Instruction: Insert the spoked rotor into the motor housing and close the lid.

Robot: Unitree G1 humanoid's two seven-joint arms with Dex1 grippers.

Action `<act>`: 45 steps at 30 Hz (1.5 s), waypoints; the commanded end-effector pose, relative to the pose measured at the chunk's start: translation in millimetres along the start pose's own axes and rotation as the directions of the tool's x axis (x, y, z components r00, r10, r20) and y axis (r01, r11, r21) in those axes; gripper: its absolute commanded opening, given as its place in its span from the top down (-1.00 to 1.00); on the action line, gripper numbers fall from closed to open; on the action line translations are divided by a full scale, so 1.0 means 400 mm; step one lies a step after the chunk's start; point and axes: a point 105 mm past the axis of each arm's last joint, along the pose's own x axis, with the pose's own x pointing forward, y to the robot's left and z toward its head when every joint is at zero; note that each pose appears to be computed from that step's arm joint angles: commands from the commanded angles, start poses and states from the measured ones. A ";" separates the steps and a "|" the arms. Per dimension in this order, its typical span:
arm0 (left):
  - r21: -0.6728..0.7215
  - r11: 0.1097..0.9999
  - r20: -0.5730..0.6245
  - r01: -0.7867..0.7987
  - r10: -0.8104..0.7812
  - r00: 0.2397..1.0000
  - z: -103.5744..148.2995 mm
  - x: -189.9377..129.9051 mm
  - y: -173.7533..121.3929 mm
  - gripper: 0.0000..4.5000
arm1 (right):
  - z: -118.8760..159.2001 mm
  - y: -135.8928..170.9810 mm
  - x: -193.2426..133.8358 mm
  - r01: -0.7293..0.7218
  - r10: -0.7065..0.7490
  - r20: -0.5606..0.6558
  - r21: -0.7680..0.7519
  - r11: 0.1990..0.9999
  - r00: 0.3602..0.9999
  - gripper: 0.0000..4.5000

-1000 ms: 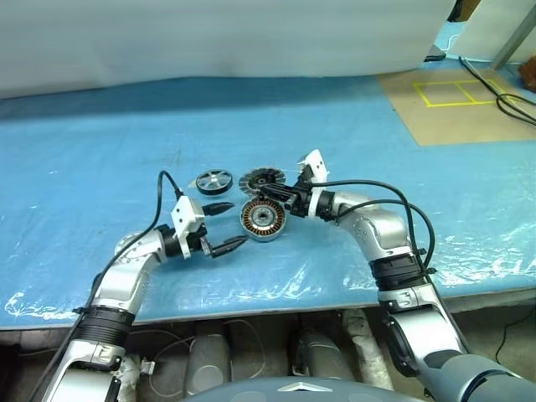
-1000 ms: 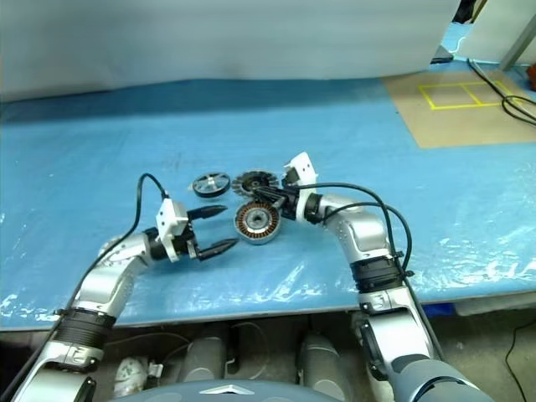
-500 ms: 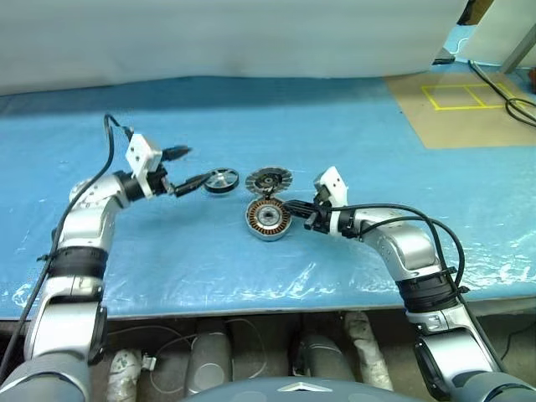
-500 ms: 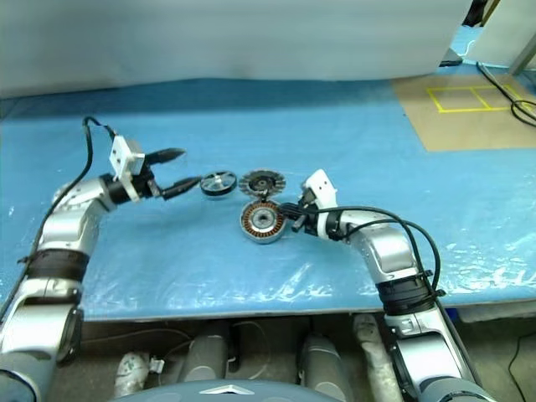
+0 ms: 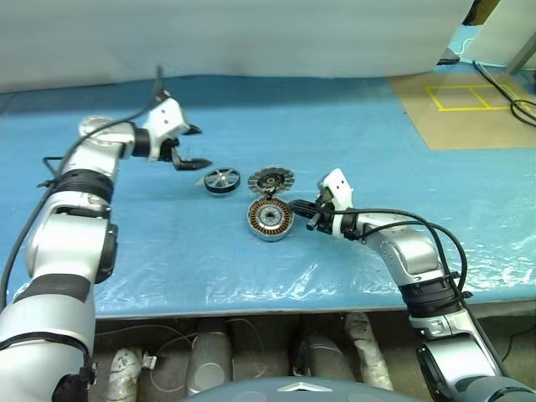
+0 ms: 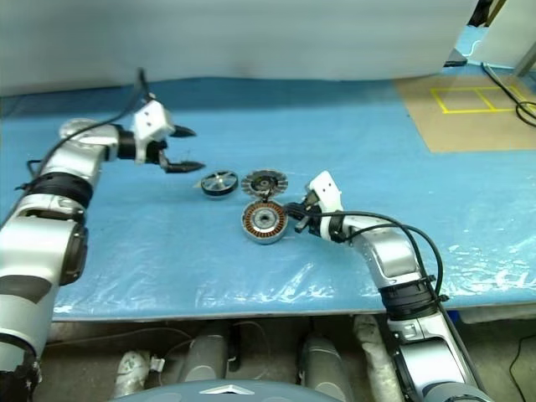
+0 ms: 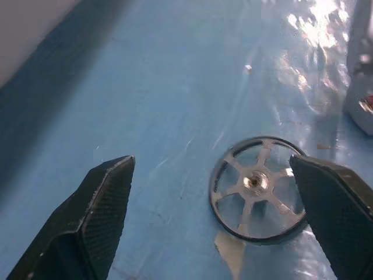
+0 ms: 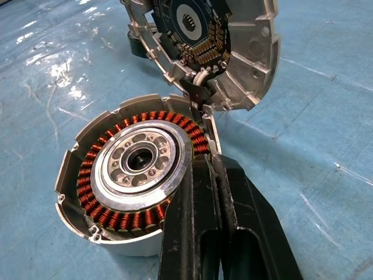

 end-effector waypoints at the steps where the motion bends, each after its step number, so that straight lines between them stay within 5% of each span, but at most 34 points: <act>1: 0.101 0.989 -0.075 0.106 -0.099 0.992 0.014 0.041 -0.025 -1.00 | 0.002 0.008 -0.003 0.012 -0.011 0.011 -0.017 1.000 1.000 0.98; 10: 0.108 0.989 -0.106 0.096 -0.085 0.991 0.015 0.074 -0.026 -1.00 | -0.018 0.023 -0.018 0.043 -0.043 0.005 -0.005 0.999 0.999 0.98; 17: -0.012 0.997 0.051 0.077 -0.077 0.996 0.064 0.042 -0.002 -1.00 | -0.024 0.029 -0.022 0.057 -0.057 0.006 0.001 0.998 0.998 0.98; 28: 0.064 0.998 -0.190 0.025 -0.012 0.982 -0.032 0.066 -0.012 -1.00 | -0.032 0.034 -0.018 0.062 -0.062 -0.004 -0.007 0.998 0.998 0.98; 32: 0.066 0.998 -0.174 0.021 -0.009 0.985 -0.024 0.073 -0.012 -0.59 | -0.034 0.034 -0.027 0.067 -0.067 -0.004 0.001 0.998 0.998 1.00; 33: 0.068 0.998 -0.178 0.017 -0.005 0.984 -0.026 0.074 -0.011 -0.45 | -0.028 0.037 -0.036 0.058 -0.058 0.008 0.005 0.998 0.998 1.00; 45: 0.049 0.998 -0.186 0.036 -0.026 0.982 -0.045 0.082 -0.029 -0.45 | 0.176 0.122 -0.093 -0.060 0.092 0.176 -0.178 0.982 0.980 1.00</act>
